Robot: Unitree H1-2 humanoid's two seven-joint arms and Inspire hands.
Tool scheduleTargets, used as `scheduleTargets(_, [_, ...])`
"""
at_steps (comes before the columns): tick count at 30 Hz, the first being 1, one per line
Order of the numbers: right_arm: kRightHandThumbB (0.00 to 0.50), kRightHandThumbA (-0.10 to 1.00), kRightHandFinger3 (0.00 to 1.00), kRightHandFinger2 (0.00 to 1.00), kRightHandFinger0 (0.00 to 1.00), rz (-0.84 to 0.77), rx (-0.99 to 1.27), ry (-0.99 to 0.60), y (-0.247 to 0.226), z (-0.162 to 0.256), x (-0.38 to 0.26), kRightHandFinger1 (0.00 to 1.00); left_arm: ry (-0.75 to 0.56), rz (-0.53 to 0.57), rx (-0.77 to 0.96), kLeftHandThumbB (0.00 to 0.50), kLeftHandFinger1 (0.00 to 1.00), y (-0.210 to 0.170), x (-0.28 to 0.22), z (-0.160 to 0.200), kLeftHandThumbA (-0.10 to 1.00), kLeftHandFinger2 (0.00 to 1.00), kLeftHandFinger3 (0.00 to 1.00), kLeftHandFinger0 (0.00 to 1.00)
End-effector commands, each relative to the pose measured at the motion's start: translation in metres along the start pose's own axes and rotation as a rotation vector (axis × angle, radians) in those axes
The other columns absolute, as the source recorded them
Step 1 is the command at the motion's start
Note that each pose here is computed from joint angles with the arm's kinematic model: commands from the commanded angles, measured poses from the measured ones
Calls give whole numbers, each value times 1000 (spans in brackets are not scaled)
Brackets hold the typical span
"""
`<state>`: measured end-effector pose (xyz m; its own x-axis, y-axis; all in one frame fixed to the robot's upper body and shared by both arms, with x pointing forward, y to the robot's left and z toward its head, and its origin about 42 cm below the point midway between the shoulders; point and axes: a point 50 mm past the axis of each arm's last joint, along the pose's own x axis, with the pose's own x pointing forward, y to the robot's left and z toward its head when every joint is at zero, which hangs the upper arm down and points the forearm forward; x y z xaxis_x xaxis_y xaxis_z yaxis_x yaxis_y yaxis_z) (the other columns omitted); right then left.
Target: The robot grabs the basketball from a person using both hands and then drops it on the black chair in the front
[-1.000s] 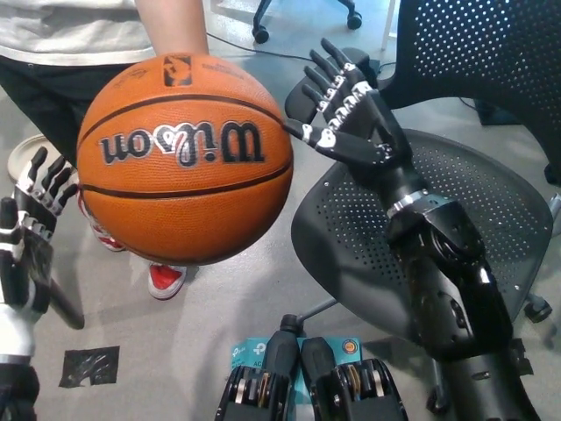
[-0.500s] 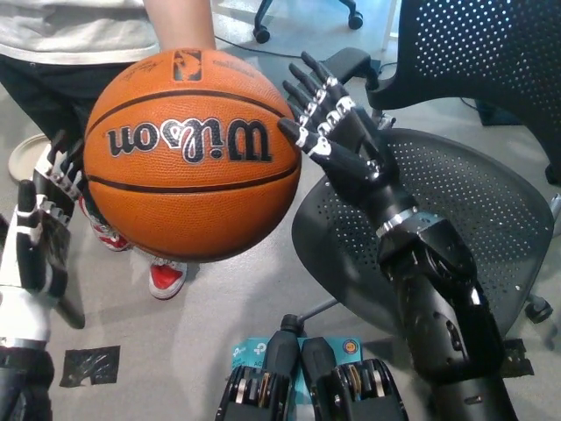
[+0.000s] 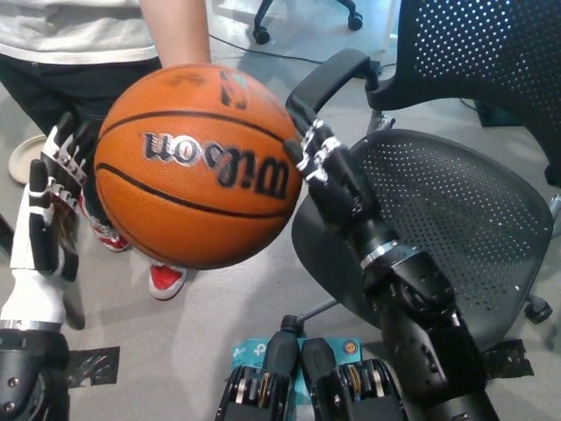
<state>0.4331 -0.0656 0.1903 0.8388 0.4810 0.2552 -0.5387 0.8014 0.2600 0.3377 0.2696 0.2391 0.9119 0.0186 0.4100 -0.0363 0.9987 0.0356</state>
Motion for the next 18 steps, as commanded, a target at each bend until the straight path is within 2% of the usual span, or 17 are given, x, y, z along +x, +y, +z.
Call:
scheduleTargets(1, [367,1000,1000,1000,1000,143,-117,-11,57,-9,18,1000,-50,-156,-46,245,1000,-60,23,12,1000,1000,1000,1000])
scheduleTargets(4, [369,1000,1000,1000,1000,140,-118,-17,61,-10,18,1000,-43,-145,-21,248,1000,-63,23,11,1000,1000,1000,1000])
scheduleTargets(5, [337,1000,1000,1000,1000,115,-72,-39,80,-14,22,1000,-9,-153,17,210,1000,-76,25,0,1000,1000,1000,1000])
scheduleTargets(6, [313,1000,1000,1000,1000,101,-35,-56,91,-15,23,1000,17,-167,26,207,1000,-86,28,-6,1000,1000,1000,1000])
scheduleTargets(7, [245,1000,1000,1000,1000,101,-26,-79,97,-16,24,1000,30,-172,27,207,1000,-91,29,-8,1000,1000,1000,1000])
scheduleTargets(12, [227,1000,1000,1000,1000,56,41,-144,119,-14,29,1000,74,-165,75,211,1000,-110,35,-7,1000,1000,1000,1000])
scheduleTargets(13, [212,1000,1000,1000,1000,48,45,-152,118,-12,30,1000,78,-172,80,231,1000,-111,37,-5,1000,1000,1000,1000])
scheduleTargets(18, [189,1000,1000,1000,1000,-5,-13,-165,114,-6,31,1000,78,-192,87,238,1000,-116,45,-2,1000,1000,1000,1000])
